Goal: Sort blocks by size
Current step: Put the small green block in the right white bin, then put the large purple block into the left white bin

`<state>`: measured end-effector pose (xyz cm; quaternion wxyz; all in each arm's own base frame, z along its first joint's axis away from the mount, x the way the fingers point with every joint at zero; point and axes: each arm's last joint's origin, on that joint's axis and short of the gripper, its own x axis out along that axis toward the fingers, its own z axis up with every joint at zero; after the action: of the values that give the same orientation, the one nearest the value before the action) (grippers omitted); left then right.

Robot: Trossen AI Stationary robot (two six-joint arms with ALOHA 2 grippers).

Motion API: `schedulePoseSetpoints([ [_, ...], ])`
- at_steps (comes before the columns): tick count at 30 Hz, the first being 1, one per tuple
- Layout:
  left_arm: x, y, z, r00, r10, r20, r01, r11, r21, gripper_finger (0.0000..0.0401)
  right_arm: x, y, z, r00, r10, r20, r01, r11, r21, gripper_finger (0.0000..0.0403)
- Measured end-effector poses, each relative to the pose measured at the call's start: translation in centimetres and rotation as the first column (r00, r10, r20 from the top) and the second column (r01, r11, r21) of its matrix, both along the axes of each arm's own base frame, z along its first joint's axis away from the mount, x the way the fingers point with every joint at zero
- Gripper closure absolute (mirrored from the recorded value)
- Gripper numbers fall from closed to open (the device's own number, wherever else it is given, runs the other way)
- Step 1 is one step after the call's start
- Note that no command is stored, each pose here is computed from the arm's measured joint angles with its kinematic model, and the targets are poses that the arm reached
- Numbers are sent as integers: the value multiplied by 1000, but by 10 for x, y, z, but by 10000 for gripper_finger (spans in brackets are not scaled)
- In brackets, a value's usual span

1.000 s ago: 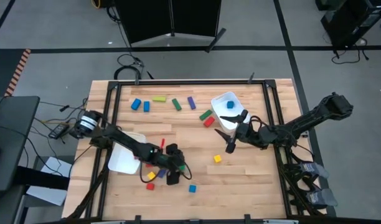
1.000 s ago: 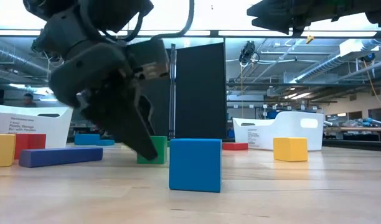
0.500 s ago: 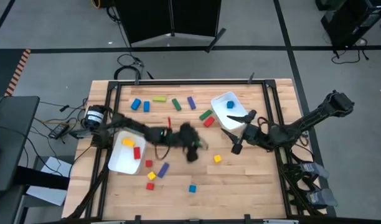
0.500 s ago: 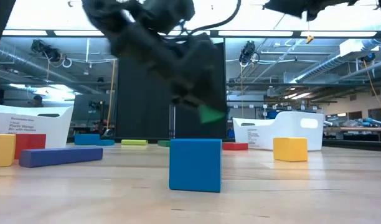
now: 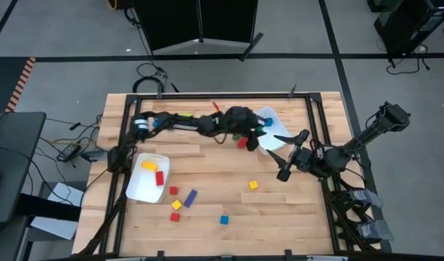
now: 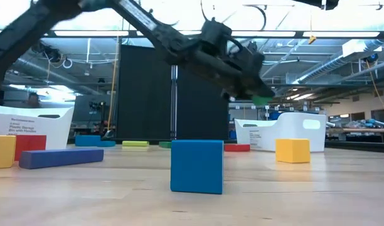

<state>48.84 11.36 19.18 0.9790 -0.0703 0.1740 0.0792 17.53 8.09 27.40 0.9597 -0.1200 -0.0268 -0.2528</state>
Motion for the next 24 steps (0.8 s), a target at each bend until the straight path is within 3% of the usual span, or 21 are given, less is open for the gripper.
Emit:
schedulePoseSetpoints([
  [2, 3, 6, -5, 999, 21, -28, -21, 1000, -1, 259, 0, 0, 0, 1000, 3, 1, -3, 1000, 2, 138],
  [7, -3, 21, 5, 997, 70, -26, -70, 998, 5, 118, 0, 1, -1, 1000, 5, 0, -5, 1000, 3, 139],
  [10, -16, 23, 13, 996, 86, 6, -86, 996, 8, 82, 3, 3, -4, 1000, 5, -16, -5, 1000, -4, 139],
  [14, -55, 19, 28, 986, 112, 127, -113, 994, -6, 111, 10, 4, -13, 999, 32, -40, -31, 999, 12, 139],
  [19, -132, 1, 42, 955, 157, 254, -152, 988, -40, 183, 39, -9, -29, 976, 80, -201, -61, 993, 96, 146],
  [21, -156, -9, 50, 950, 151, 275, -145, 988, -44, 206, 57, -21, -36, 940, 124, -317, -77, 985, 157, 147],
  [24, -186, -24, 59, 953, 146, 265, -129, 988, -81, 222, 83, -42, -41, 835, 193, -515, -90, 972, 218, 147],
])
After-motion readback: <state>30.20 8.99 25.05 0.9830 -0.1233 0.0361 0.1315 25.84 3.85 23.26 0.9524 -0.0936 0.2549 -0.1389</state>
